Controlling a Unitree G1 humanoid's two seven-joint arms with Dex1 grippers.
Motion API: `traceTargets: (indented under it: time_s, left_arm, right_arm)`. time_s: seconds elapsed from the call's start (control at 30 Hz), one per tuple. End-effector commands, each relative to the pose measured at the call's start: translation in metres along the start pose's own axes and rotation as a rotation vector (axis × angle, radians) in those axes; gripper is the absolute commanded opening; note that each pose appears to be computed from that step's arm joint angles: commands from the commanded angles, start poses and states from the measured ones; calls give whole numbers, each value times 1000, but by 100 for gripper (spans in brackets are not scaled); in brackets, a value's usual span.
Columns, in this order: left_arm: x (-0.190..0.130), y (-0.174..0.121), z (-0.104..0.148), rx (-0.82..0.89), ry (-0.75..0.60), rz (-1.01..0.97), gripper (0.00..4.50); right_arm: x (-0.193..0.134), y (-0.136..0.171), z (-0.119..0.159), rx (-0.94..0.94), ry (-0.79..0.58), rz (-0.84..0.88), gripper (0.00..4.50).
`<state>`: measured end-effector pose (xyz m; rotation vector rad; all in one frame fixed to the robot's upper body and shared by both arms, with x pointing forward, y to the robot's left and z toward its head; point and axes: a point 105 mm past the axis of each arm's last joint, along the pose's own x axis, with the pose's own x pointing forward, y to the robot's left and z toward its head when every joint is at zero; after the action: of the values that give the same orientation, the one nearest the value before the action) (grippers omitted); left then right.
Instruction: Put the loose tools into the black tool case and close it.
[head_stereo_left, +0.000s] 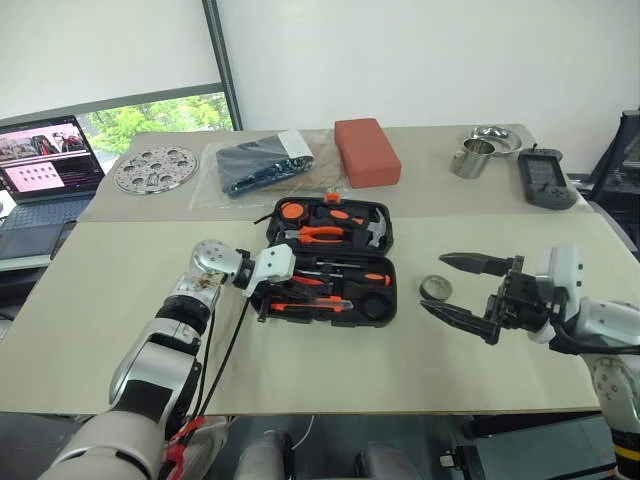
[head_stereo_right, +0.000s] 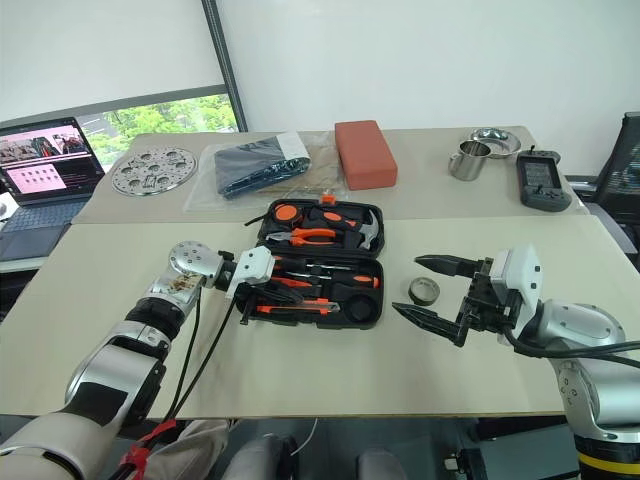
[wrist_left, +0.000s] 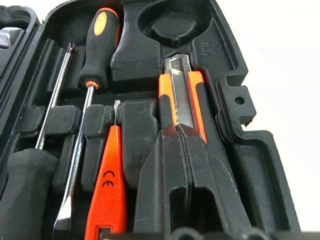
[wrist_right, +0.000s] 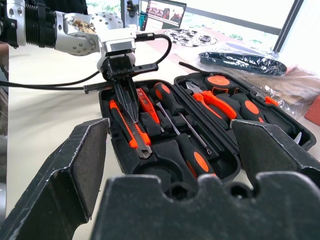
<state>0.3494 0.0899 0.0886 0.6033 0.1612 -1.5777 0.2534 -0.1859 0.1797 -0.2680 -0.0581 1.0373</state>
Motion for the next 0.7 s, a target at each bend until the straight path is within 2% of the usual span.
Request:
traceTargets:
  time_s: [0.03, 0.1, 0.2, 0.43, 0.47, 0.63, 0.7]
  left_arm:
    - [-3, 8, 6, -46, -40, 67, 27]
    - [-10, 14, 18, -48, -94, 98, 80]
    - [-25, 18, 37, -60, -170, 135, 183]
    - [-65, 2, 75, -58, -227, 187, 429]
    - [-69, -3, 80, -61, -229, 183, 444]
    - [-84, -29, 96, -77, -202, 138, 444]
    - [-87, -35, 97, -85, -183, 130, 450]
  right_arm:
    - [-7, -8, -2, -63, 72, -26, 450]
    - [-5, -13, -11, -83, 136, -37, 450]
    - [1, -21, -30, -85, 277, -29, 450]
    - [1, -44, -66, -104, 519, 49, 450]
    - [2, -47, -69, -101, 539, 59, 450]
    - [9, -58, -82, -129, 608, 113, 450]
    - [15, -61, -82, -138, 605, 126, 398]
